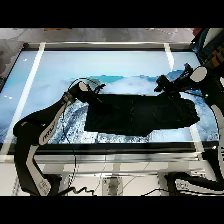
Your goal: Fold the clothes and pants, and hang the long-sleeved shirts on hangers.
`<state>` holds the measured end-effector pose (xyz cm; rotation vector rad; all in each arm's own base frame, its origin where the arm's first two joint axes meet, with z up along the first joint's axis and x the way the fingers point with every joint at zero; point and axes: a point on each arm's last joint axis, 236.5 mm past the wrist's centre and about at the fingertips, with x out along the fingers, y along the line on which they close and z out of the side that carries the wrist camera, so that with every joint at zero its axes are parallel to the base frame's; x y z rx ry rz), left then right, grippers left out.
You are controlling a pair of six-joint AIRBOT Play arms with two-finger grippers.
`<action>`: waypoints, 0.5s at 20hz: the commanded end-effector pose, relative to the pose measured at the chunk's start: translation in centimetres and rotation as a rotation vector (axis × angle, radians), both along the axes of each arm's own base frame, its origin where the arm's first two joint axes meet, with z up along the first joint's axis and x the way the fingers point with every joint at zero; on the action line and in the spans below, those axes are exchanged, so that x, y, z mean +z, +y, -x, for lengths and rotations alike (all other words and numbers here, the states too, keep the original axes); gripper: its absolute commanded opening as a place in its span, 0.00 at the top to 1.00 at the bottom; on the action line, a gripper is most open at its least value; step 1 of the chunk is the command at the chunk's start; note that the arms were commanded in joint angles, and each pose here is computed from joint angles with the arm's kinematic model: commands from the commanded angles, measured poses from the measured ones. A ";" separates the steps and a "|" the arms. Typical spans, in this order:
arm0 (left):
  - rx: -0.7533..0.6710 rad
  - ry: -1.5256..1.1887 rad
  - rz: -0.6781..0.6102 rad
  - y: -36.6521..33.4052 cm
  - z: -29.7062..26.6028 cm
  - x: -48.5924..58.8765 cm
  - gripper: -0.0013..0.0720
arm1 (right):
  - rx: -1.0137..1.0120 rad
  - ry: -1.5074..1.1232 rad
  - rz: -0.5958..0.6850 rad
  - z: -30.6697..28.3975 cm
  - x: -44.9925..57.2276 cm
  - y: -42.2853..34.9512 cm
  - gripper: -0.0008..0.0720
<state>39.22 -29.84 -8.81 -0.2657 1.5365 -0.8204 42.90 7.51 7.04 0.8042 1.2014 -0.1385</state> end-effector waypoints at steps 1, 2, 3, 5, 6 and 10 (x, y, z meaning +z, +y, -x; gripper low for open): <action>0.022 -0.014 0.030 0.0 -0.8 0.2 0.31 | 0.000 -0.017 -0.007 -0.3 0.2 0.2 0.56; 0.021 -0.017 0.030 0.0 -0.9 0.2 0.31 | 0.000 -0.017 -0.007 -0.3 0.2 0.2 0.56; 0.023 -0.017 0.030 0.1 -0.9 0.2 0.31 | 0.002 -0.017 -0.006 -0.3 0.2 0.2 0.56; 0.024 -0.013 0.031 0.2 -0.9 0.2 0.31 | 0.003 -0.017 -0.006 -0.3 0.2 0.2 0.56; 0.020 -0.007 0.031 0.2 -0.7 0.2 0.31 | 0.003 -0.018 -0.006 -0.3 0.2 0.2 0.56; 0.021 0.026 0.084 -1.0 -0.2 0.7 0.31 | 0.003 -0.018 -0.006 -0.3 0.2 0.2 0.56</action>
